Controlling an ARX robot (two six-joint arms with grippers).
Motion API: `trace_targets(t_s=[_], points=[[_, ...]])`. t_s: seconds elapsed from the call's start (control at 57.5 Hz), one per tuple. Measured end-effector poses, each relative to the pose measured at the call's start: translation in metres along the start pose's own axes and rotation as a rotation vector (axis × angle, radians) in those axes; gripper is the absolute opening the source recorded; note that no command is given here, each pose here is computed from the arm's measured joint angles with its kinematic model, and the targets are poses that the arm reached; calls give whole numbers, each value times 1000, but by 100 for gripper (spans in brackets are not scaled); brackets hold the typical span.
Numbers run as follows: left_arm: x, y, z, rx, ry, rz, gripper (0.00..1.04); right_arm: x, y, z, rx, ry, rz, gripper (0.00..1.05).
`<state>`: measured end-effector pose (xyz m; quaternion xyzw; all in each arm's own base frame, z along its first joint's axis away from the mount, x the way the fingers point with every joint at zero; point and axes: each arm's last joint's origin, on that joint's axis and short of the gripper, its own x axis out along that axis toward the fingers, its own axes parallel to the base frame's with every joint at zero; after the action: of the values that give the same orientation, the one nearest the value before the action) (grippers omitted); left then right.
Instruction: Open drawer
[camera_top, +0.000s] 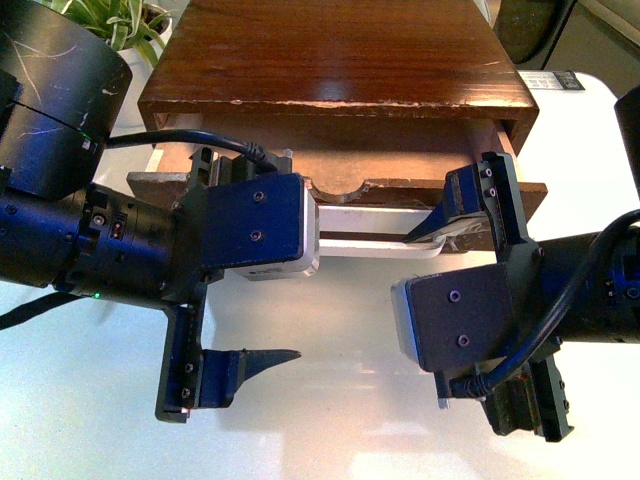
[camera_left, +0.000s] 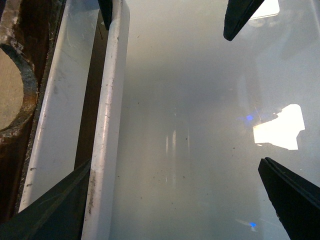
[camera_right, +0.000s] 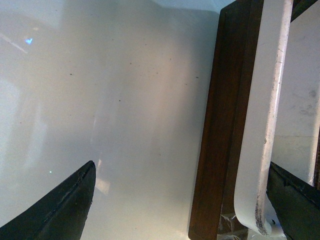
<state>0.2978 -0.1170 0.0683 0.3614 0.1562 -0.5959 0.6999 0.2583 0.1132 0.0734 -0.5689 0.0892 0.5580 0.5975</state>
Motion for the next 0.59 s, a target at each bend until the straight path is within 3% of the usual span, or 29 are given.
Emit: trace_targets(t_s=[0.244,0.592], points=[[-8,-7,1,-14,-1,12,96,-2,8,4,5,-2,-13,96],[-47,8,0,-146,-27,114,96,-27,10,4,76,-74,-47,96]])
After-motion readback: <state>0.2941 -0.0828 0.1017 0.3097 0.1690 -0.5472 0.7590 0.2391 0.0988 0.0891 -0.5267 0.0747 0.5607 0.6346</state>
